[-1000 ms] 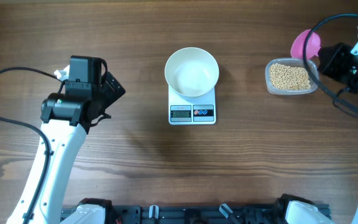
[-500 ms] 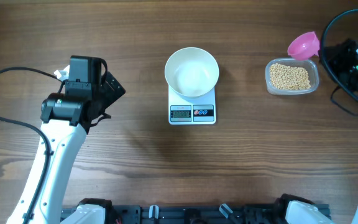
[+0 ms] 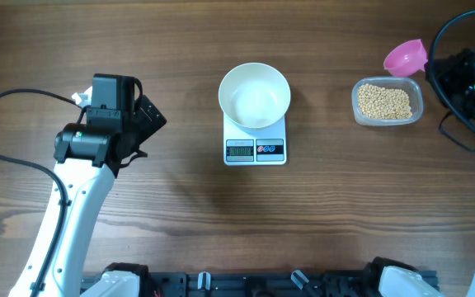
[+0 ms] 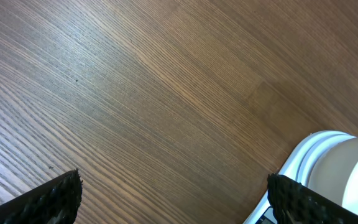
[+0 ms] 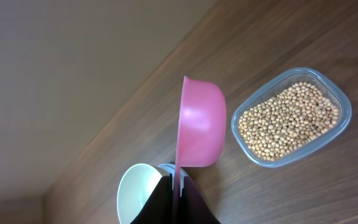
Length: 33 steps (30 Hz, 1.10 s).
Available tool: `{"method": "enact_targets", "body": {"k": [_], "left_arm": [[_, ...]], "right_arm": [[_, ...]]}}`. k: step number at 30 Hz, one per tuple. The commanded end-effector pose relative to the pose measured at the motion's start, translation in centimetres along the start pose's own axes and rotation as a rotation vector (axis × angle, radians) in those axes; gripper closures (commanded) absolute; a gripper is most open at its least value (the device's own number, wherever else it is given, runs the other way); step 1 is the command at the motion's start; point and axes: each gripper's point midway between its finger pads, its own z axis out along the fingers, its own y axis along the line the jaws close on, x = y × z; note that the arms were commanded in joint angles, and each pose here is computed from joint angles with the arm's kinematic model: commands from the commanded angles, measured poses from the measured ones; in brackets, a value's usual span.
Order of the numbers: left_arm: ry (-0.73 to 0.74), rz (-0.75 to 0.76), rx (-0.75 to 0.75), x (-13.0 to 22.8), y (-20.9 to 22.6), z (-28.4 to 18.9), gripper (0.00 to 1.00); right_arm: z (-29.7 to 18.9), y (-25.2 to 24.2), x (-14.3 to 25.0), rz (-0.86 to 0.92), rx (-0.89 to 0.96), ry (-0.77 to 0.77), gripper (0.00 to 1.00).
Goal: Scoop item into bowl and weigh 150g on scale
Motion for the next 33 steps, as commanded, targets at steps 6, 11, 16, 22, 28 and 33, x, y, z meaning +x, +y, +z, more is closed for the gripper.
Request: {"method": "enact_targets", "body": {"k": [6,11,16,22,28,33], "left_arm": [[-0.010,0.000,-0.018,-0.30,0.37,0.11,0.00],[-0.010,0.000,-0.018,-0.30,0.37,0.11,0.00],[-0.010,0.000,-0.018,-0.30,0.37,0.11,0.00],[-0.010,0.000,-0.018,-0.30,0.37,0.11,0.00],[-0.010,0.000,-0.018,-0.30,0.37,0.11,0.00],[-0.010,0.000,-0.018,-0.30,0.37,0.11,0.00]], "right_arm": [[-0.08,-0.09,-0.24,0.007,0.010,-0.017,0.96],[-0.08,-0.09,-0.24,0.008,0.010,-0.017,0.96],[-0.08,-0.09,-0.23,0.022,0.010,-0.017,0.96],[-0.08,-0.09,-0.23,0.022,0.010,-0.017,0.96],[-0.08,-0.10,-0.23,0.022,0.010,-0.017,0.96],[-0.08,-0.12,-0.20,0.020,0.011,-0.015,0.96]]}}
